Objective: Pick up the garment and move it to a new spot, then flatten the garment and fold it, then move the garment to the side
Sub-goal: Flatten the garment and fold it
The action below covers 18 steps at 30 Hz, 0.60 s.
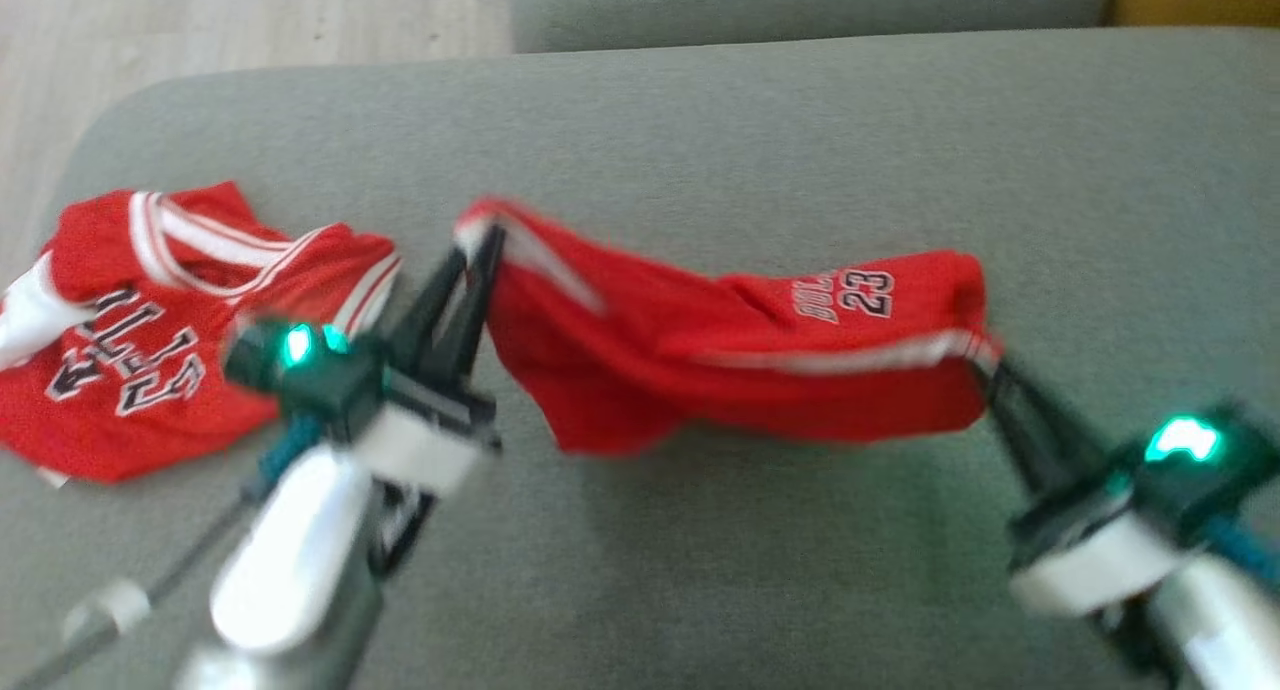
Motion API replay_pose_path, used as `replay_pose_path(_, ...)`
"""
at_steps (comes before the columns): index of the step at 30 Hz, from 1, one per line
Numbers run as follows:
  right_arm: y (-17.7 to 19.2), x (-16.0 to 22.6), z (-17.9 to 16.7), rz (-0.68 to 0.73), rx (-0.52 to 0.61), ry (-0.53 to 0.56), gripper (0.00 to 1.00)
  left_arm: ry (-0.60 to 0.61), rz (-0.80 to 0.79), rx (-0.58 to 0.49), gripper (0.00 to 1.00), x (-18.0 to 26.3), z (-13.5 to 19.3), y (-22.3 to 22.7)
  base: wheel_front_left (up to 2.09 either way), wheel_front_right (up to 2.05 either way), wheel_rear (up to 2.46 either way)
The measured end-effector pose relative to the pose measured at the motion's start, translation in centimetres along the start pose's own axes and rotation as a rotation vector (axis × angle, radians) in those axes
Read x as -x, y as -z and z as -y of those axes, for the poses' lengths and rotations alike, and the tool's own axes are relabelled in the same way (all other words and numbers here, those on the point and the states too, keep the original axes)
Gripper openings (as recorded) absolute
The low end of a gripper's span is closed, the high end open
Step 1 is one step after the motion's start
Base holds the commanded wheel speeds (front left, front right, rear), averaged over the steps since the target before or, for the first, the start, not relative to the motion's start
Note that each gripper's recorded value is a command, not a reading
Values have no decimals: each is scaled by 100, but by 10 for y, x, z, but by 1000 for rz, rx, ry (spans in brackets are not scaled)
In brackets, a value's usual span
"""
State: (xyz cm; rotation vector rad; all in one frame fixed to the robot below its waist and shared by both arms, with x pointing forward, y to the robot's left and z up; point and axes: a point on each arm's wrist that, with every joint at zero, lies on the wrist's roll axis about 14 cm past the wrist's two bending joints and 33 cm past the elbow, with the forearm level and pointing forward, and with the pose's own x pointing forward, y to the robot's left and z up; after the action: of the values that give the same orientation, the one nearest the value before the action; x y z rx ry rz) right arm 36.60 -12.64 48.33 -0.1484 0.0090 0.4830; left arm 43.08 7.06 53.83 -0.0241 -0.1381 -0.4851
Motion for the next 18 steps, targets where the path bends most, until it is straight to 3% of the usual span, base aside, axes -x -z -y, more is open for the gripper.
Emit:
replay_pose_path(10, -144, -70, 142, 301, 330, 153, 0, 337, 251, -316, 0, -124, 39, -112, 0, 0, 0)
replay_pose_path(15, -209, -92, 202, 395, 496, 252, 0, 351, 362, -353, 0, -185, 32, -156, 0, 0, 0)
replay_pose_path(18, -233, -98, 216, 440, 564, 280, 0, 352, 412, -352, 0, -207, 31, -167, 0, 0, 0)
